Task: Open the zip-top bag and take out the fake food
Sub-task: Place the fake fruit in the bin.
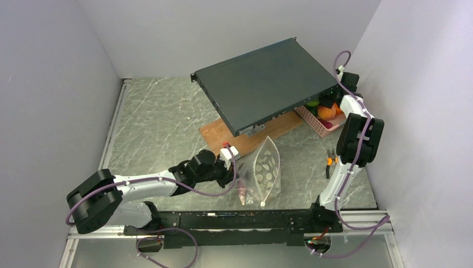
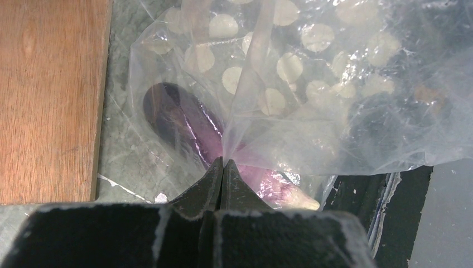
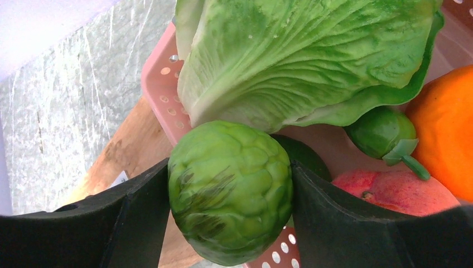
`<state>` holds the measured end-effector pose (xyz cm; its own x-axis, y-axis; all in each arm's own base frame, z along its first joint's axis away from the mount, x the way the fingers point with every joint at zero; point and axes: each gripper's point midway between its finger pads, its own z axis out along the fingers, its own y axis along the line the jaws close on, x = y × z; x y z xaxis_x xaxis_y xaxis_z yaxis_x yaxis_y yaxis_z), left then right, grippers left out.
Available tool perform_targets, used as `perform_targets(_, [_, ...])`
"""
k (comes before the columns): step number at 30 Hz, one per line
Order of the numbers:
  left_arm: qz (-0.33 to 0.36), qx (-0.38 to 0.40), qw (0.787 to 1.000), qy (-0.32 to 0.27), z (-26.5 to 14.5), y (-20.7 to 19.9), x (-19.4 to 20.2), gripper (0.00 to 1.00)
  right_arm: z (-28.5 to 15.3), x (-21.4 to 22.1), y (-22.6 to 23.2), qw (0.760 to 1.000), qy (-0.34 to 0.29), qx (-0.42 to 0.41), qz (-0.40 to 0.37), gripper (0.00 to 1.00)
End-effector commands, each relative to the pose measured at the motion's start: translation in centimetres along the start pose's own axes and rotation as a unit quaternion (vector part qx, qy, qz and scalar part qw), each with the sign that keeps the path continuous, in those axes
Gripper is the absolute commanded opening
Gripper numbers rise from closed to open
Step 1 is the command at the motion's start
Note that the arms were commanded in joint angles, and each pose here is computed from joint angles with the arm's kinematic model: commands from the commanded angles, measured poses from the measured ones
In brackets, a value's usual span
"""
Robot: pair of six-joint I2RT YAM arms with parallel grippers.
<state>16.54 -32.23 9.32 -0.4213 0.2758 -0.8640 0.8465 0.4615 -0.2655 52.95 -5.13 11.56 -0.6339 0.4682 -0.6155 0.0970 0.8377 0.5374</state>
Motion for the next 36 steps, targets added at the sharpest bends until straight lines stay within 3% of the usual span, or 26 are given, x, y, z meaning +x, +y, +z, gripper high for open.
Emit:
perform_targets(1, [0.004,0.002,1.000,-0.029,-0.3,-0.2,-1.9,0.00,-0.7,-1.8,0.7,1.000,-0.021,-0.005,-0.016,0.73])
perform_targets(10, [0.001,0.001,0.999,-0.033,-0.5,-0.2,-1.9,0.00,-0.9,-1.5,0.9,1.000,-0.018,-0.012,-0.017,0.87])
perform_targets(36, [-0.002,0.006,0.999,-0.038,-0.6,-0.5,-2.1,0.00,-4.6,-5.4,-0.6,0.996,-0.070,0.045,-0.019,0.85])
